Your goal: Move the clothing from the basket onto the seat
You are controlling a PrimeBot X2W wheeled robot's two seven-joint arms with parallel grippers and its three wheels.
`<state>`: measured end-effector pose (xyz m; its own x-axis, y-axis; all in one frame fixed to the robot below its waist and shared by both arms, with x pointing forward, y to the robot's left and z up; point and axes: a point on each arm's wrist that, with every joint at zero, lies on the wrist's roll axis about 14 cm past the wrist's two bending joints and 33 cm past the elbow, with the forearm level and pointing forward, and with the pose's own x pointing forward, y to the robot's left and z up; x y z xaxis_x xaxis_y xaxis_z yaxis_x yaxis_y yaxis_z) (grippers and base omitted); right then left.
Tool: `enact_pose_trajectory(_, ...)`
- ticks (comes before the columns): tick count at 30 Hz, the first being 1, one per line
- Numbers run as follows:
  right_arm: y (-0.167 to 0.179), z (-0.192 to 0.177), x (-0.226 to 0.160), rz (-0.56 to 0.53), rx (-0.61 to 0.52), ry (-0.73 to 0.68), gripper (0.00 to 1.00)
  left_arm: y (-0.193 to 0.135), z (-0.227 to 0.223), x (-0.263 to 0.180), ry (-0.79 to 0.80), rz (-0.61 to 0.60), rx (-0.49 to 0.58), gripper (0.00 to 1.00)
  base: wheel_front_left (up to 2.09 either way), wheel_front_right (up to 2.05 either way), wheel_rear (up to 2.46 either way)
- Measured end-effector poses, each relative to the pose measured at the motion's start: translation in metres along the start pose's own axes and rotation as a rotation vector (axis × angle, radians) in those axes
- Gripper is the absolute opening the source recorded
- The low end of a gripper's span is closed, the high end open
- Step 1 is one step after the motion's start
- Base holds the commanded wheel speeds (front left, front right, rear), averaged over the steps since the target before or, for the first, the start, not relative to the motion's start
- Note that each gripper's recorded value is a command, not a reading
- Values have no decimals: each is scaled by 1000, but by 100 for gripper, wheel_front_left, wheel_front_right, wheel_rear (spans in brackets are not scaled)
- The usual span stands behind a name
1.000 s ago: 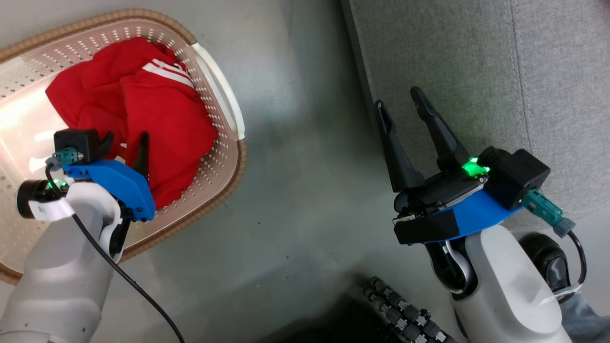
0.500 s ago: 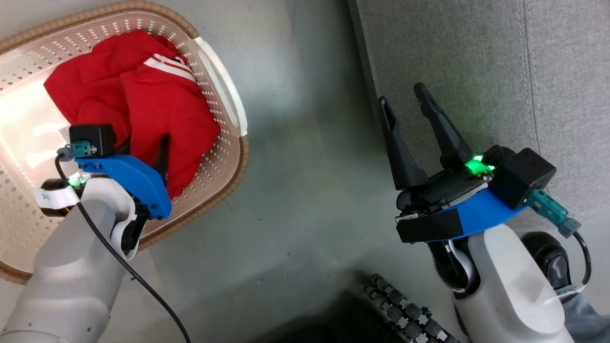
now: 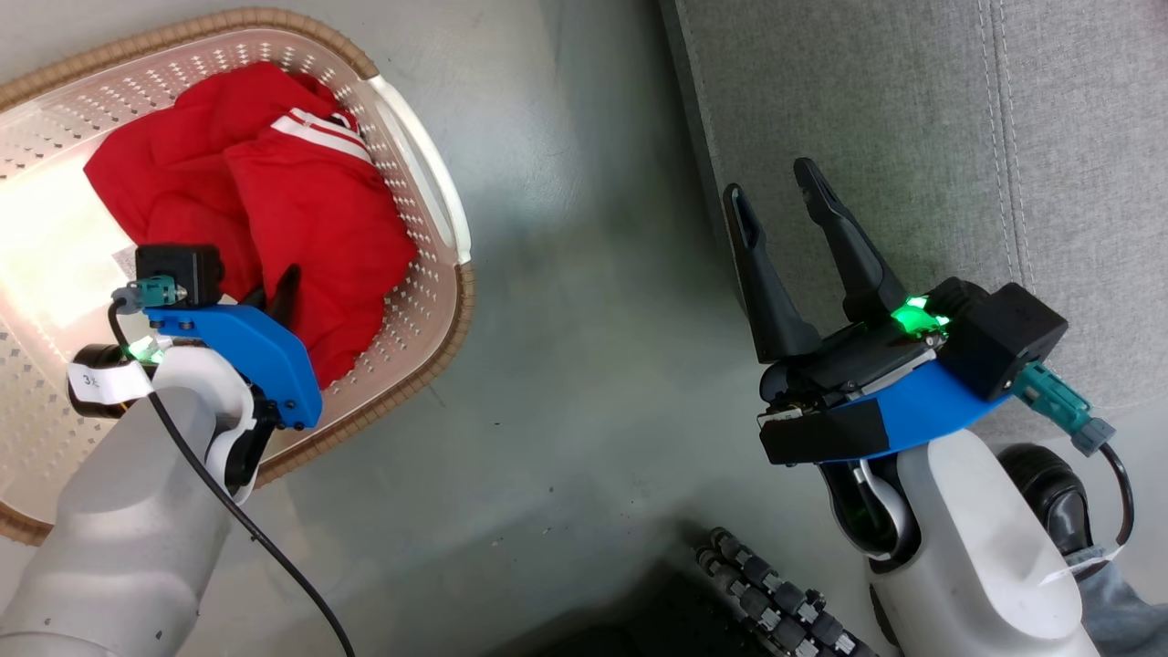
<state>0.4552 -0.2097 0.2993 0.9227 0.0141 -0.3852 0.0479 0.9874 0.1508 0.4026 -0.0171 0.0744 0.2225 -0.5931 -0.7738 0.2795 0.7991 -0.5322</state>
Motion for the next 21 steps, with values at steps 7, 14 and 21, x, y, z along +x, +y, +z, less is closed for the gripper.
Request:
enact_pose_trajectory(7, 0, 1, 0, 0, -1, -2, 100, -1, 2, -1, -7, -1, 7, 0, 0, 0, 0)
enact_pose_trajectory(14, 3, 7, 0, 10, -1, -16, 100, -6, 11, -8, -34, -2, 11, 0, 0, 0, 0)
enact_pose_trajectory(21, 14, 28, -2, 37, -5, -66, 100, -18, 34, -29, -107, 0, 34, 0, 0, 0, 0)
